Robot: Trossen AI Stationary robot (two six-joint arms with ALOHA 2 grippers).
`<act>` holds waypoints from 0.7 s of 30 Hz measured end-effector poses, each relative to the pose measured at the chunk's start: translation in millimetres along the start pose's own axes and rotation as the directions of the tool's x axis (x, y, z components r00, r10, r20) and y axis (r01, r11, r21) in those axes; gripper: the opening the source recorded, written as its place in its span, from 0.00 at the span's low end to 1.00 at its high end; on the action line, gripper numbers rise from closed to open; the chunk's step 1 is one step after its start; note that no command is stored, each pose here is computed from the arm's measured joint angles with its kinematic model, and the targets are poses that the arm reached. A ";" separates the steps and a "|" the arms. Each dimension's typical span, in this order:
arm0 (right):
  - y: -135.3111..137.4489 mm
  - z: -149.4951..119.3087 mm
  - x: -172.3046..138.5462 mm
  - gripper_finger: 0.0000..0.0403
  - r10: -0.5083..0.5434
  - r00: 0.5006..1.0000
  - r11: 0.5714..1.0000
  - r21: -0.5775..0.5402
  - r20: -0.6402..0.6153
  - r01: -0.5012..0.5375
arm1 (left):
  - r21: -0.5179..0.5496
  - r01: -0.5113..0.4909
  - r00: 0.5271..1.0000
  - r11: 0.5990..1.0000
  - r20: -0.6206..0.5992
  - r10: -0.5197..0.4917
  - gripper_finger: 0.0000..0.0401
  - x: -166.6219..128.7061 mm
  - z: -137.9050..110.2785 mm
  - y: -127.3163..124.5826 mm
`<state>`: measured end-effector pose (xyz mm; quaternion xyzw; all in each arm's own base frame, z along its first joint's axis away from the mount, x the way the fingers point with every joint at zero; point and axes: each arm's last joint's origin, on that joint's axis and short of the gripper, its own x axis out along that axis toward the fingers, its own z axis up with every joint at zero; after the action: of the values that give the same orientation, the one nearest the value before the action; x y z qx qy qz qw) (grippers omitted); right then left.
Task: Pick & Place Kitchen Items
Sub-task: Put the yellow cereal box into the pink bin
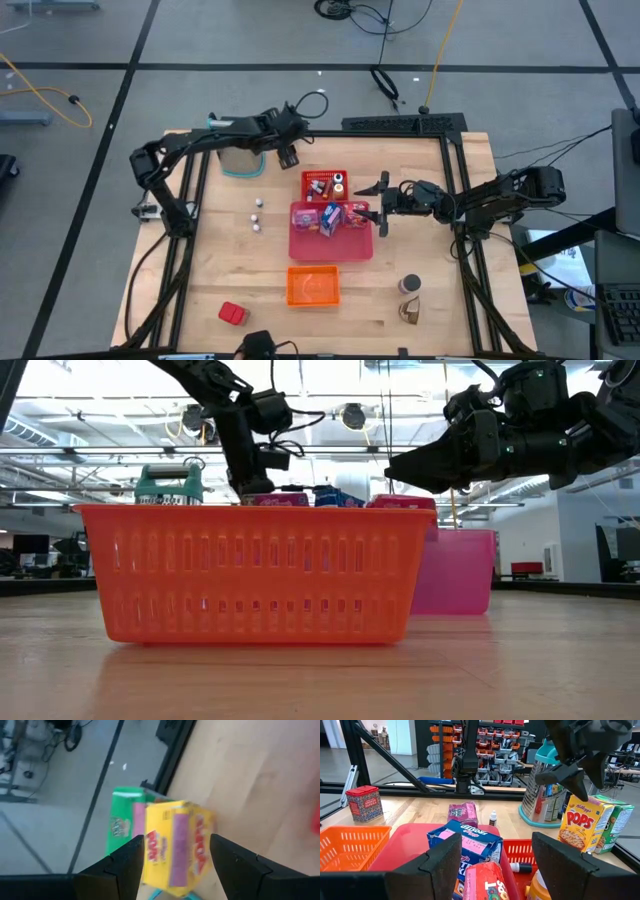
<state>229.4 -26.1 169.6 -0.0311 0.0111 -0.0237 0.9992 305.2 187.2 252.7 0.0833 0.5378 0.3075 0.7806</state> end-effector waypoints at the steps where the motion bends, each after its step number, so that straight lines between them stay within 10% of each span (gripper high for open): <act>1: 0.0 0.0 0.0 0.58 0.000 1.000 1.000 0.000 0.000 0.000 | 0.002 -0.004 1.000 1.000 -0.007 0.004 0.57 1.7 -0.2 -0.5; 11: 0.0 -0.7 0.0 0.58 0.000 1.000 1.000 0.001 -0.007 0.000 | 0.075 0.008 0.996 0.997 -0.092 -0.001 0.54 25.3 -3.5 -10.7; 21: 0.1 -1.2 0.0 0.58 0.001 1.000 1.000 0.001 -0.013 -0.001 | 0.092 0.011 0.995 0.996 -0.099 -0.002 0.03 21.8 -4.2 -11.7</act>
<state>229.4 -26.0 168.4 -0.0305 0.0173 -0.0233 0.9991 311.1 189.4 228.4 0.1023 0.5894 0.2837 0.7494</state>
